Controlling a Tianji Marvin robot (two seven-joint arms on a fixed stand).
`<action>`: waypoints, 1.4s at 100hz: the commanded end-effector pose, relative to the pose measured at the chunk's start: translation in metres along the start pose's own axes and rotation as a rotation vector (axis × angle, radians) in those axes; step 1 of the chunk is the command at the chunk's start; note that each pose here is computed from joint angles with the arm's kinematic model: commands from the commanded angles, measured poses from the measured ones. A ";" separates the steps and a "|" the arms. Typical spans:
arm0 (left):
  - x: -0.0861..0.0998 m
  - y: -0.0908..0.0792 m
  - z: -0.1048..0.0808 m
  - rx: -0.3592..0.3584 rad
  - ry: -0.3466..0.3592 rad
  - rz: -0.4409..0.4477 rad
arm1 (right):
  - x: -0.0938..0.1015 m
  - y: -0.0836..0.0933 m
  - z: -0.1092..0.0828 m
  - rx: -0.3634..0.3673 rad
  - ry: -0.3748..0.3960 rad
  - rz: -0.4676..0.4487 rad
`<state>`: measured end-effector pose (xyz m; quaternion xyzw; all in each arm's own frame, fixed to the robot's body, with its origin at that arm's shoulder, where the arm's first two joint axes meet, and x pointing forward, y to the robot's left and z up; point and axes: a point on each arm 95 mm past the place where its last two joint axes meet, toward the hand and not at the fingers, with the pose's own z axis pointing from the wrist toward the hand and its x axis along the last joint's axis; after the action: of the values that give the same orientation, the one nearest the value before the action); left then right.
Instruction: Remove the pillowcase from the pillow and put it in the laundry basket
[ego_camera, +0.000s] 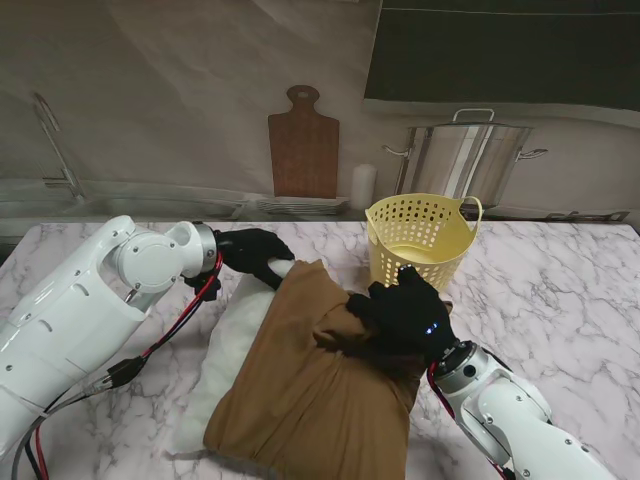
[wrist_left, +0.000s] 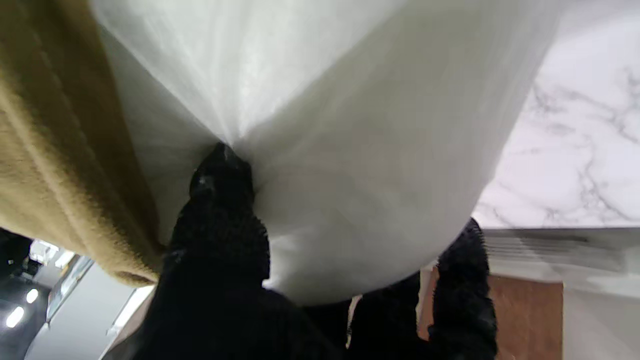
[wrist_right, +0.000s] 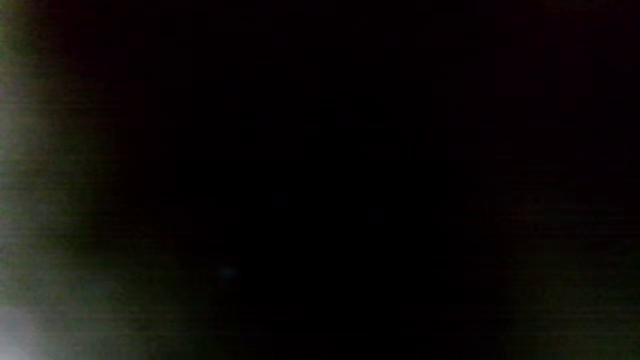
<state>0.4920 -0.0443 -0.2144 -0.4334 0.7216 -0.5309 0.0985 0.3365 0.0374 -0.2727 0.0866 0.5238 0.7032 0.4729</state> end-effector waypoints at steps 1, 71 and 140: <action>0.011 0.002 0.000 0.010 0.015 0.045 | -0.006 0.004 0.004 -0.027 -0.026 -0.024; 0.043 0.015 -0.055 0.419 0.181 0.390 | -0.005 0.010 -0.014 0.119 -0.162 0.132; 0.056 0.014 -0.057 0.478 0.219 0.529 | -0.009 0.026 0.054 0.183 -0.257 0.509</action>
<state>0.4184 -0.0404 -0.1854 -0.1432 0.6691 -0.6827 0.2564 0.3565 0.0602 -0.2266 0.3633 0.4777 0.7282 0.3310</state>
